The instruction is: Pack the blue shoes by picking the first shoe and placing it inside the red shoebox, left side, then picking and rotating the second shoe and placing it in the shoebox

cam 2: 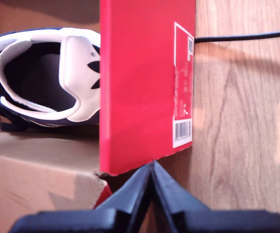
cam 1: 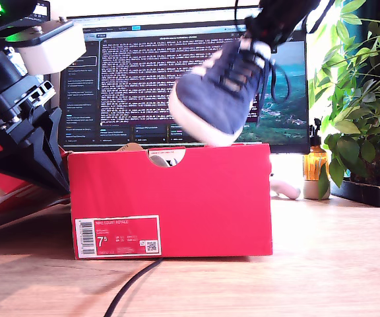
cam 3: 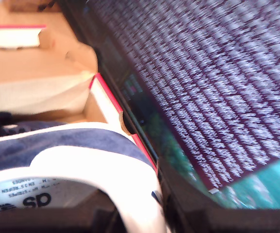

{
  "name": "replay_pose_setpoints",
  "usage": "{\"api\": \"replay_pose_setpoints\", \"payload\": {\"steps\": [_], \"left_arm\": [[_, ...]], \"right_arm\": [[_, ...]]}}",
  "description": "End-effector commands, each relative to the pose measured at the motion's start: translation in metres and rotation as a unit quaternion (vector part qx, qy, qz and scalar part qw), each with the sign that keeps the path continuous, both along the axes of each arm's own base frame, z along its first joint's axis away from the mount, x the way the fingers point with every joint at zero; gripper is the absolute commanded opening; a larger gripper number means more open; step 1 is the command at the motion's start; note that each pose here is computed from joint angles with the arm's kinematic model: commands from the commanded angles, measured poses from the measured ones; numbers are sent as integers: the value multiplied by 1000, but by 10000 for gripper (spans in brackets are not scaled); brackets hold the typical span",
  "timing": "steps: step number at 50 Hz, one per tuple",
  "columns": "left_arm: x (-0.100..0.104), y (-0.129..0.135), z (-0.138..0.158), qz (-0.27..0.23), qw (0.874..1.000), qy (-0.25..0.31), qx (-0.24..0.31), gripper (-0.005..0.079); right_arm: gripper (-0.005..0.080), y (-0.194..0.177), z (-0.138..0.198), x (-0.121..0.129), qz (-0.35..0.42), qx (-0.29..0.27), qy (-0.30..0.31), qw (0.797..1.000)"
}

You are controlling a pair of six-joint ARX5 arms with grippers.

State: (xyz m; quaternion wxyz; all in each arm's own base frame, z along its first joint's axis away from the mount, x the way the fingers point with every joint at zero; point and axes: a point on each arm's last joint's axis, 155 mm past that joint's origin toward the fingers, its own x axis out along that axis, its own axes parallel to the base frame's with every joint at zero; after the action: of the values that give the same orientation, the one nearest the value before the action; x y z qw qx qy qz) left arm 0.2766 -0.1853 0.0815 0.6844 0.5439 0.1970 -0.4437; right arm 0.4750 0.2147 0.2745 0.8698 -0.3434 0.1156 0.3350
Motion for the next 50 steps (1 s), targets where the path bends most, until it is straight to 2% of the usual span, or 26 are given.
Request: {"api": "replay_pose_setpoints", "payload": {"steps": [1, 15, 20, 25, 34, 50], "left_arm": [[2, -4, 0, -2, 1000, -1, -6, -18], [2, -4, 1, -2, 1000, -1, -6, -18], [2, -4, 1, -2, 1000, -2, -6, -18], [2, -4, 1, -2, 1000, -2, -6, -18], [2, -4, 1, -2, 1000, -2, -6, -18], [3, -4, 1, -2, 1000, -3, -7, -18]], "right_arm": [[-13, 8, 28, 6, 10, 10, -42, 999], [-13, 16, 22, 22, 25, -12, -80, 996], [-13, 16, 13, 25, 25, -16, -72, 997], [-13, 17, -9, 27, 29, -29, -48, 998], [-13, 19, -54, 30, 55, -96, -25, 994], [-13, 25, -90, 33, 67, -118, 3, 991]]}}
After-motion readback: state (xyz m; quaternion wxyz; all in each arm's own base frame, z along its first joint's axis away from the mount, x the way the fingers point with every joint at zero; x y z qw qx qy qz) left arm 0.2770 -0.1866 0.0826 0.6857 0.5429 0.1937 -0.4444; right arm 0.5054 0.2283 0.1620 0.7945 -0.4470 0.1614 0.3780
